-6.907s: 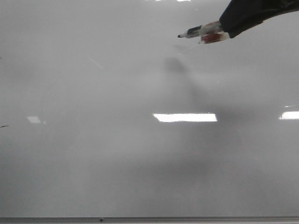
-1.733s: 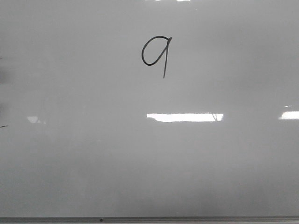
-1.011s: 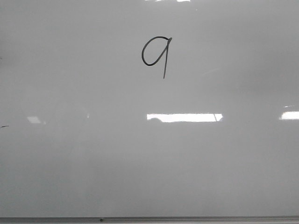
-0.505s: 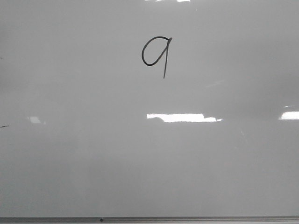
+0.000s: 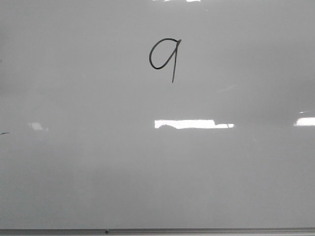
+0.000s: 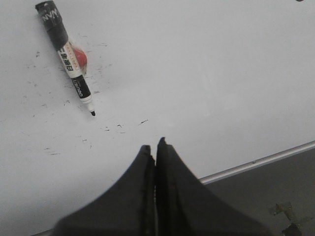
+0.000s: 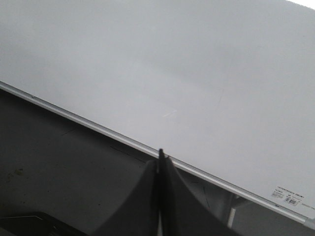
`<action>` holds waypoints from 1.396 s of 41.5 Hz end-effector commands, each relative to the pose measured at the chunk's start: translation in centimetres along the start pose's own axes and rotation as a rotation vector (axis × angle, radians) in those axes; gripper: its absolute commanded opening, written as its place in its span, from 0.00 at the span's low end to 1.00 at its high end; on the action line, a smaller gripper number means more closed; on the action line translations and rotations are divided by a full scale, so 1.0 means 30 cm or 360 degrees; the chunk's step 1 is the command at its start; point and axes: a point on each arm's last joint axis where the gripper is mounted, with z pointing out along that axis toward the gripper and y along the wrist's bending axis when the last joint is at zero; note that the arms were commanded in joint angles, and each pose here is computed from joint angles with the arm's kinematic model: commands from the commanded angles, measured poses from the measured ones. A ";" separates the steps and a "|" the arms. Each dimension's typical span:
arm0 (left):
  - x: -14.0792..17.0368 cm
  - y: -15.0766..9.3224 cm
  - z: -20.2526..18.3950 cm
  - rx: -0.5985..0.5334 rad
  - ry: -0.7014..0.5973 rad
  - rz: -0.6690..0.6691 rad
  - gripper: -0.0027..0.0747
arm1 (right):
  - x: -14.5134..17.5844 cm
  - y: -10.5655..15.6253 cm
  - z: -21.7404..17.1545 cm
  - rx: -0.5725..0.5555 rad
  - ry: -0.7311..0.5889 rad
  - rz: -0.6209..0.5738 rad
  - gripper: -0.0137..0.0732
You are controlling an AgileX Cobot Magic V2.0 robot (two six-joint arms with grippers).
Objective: Write number 9 on whiteboard
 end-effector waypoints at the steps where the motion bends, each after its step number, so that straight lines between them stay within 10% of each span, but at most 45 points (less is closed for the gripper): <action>1: -0.047 -0.001 -0.021 0.0010 -0.0177 0.0002 0.01 | -0.032 -0.006 -0.010 0.0032 -0.0106 -0.0001 0.08; 37: -0.044 0.006 -0.032 -0.0010 -0.0195 -0.0012 0.01 | -0.032 -0.006 -0.010 0.0032 -0.0106 -0.0001 0.08; 58: 0.067 0.055 -0.190 -0.0336 -0.0681 -0.0078 0.01 | -0.032 -0.006 -0.010 0.0032 -0.0106 -0.0001 0.08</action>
